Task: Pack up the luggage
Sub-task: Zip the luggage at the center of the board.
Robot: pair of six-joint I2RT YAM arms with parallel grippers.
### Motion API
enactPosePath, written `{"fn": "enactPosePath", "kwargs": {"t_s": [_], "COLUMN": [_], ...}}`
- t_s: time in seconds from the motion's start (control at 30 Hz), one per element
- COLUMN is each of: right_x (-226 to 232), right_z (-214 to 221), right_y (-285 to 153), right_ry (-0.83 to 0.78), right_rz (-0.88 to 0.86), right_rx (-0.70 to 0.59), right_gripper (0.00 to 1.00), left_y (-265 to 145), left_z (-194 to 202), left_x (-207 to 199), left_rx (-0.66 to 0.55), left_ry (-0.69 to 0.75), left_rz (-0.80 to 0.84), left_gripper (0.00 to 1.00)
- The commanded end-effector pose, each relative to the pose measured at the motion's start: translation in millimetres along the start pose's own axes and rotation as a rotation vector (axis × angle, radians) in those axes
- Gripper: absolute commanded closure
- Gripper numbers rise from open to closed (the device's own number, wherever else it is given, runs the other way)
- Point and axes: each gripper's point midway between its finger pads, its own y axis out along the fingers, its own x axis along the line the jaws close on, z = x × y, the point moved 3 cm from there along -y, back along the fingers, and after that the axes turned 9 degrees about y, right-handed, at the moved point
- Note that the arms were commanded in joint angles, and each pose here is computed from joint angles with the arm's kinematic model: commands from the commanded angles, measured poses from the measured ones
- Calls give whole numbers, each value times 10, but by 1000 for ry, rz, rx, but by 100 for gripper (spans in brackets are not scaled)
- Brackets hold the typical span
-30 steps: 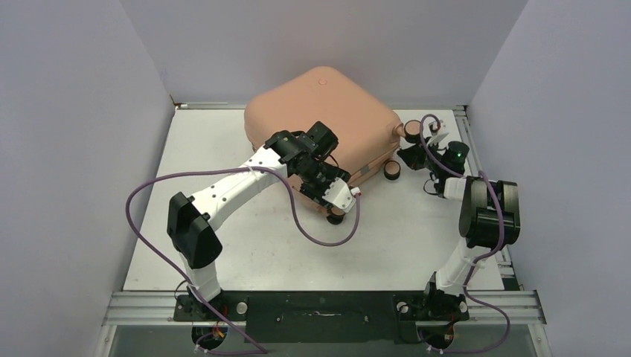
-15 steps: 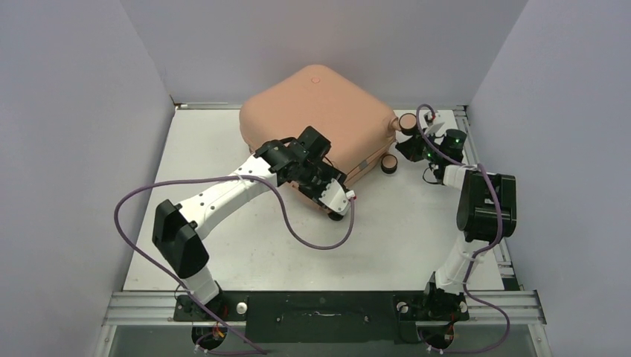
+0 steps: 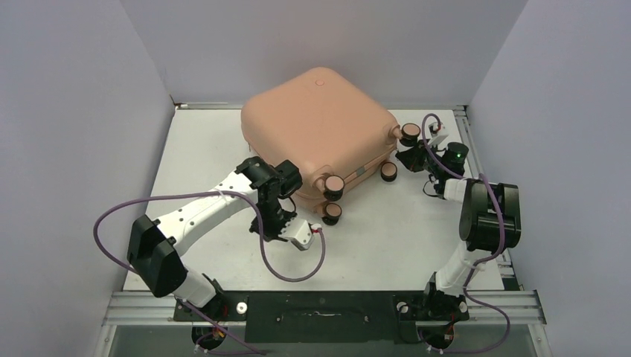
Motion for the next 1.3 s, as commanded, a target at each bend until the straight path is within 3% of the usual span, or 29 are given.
{"fn": "enactPosePath", "kwargs": {"t_s": [0.0,0.1,0.13,0.17,0.23,0.3,0.37,0.5,0.57,0.73,0.83,1.0,1.27], "right_x": [-500,-443,-425,-412,-401,-404,-404,-452,-471,-463,-456,-447,-407], "right_z": [-320,-339,-347,-349,-349,-334,-318,-265,-253,-264,-265,-241,-290], "right_y": [-27,-11,-15,-19,-26,-37,-43,-10,1,-6,-18,-33,-32], "right_ry": [60,58,54,52,50,54,55,67,73,67,66,60,55], "right_rz": [175,152,147,142,137,138,134,137,140,136,134,130,115], "right_rx": [-160,-176,-178,-178,-177,-175,-177,-169,-166,-168,-171,-163,-175], "right_gripper": [95,95,95,95,95,95,95,95,95,95,95,95,95], "left_y": [-196,-530,-665,-800,-1015,-1168,-1215,-1247,-1317,-1546,-1509,-1256,-979], "left_z": [10,-70,-110,-166,-244,-315,-401,-751,-878,-987,-1021,-833,-333], "left_x": [-184,103,217,382,648,882,1036,1171,1333,1915,2184,2389,2369], "left_rx": [-1,-46,-68,-94,-137,-173,-217,-388,-436,-482,-393,-104,47], "left_ry": [-80,-114,-129,-133,-195,-296,-389,-350,-395,-542,-547,-581,-693], "left_rz": [20,-192,-280,-386,-553,-660,-685,-638,-674,-851,-981,-1156,-1186], "left_gripper": [100,100,96,87,57,36,27,5,0,4,3,4,4]}}
